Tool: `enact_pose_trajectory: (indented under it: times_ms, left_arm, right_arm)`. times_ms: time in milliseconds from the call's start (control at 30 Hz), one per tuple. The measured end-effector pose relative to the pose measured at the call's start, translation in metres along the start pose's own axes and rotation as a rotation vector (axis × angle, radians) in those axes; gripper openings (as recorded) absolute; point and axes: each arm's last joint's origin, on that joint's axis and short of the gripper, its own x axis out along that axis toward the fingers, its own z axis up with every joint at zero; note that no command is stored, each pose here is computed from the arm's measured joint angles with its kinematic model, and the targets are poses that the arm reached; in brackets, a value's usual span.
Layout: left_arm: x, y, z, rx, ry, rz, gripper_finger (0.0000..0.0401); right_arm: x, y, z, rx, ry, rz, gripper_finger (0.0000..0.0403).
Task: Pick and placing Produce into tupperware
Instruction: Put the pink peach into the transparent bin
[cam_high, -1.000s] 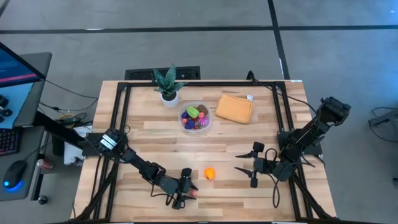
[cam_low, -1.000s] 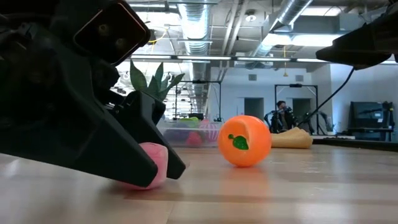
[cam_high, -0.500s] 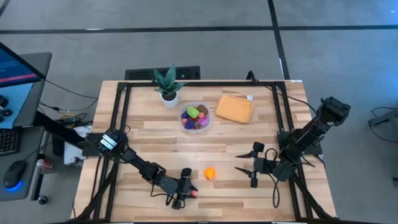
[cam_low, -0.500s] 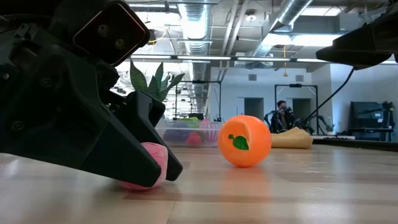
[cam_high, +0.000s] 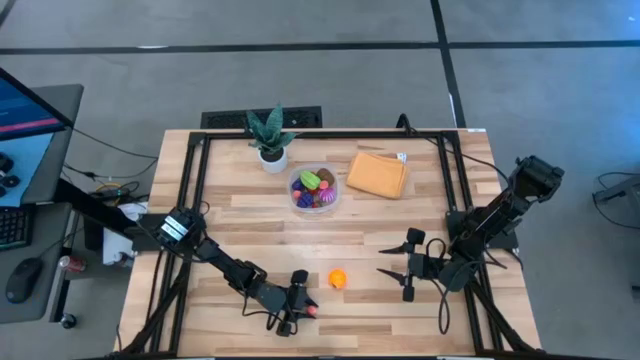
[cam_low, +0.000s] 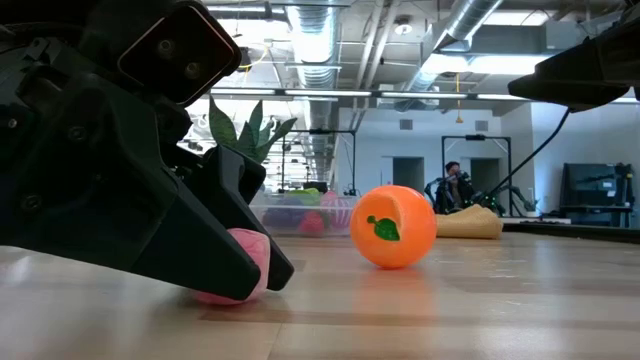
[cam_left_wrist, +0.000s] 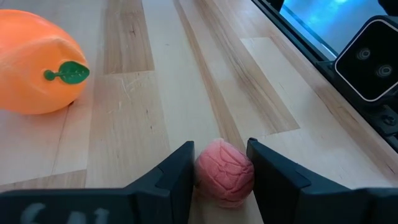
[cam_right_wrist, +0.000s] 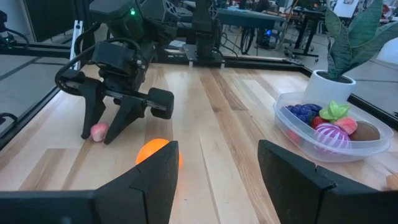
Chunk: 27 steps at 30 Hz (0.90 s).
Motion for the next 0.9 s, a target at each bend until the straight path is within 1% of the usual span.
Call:
enact_pose_trajectory:
  times_ms: [333,667,900]
  left_arm:
    - [0.0,0.0002,0.0001,0.0,-0.002,0.008,0.0129]
    - [-0.0001,0.0002,0.0002,0.015,-0.003,0.008,0.0095]
    - [-0.0011,0.001,0.0027,0.033,-0.013,0.032,0.0097]
  right_arm:
    - [0.0,0.0,0.0,0.0,0.0,0.0,0.0244]
    - [0.0,0.0,0.0,0.0,0.0,0.0,0.0244]
    - [0.0,0.0,0.0001,0.0,0.0,0.001,0.0244]
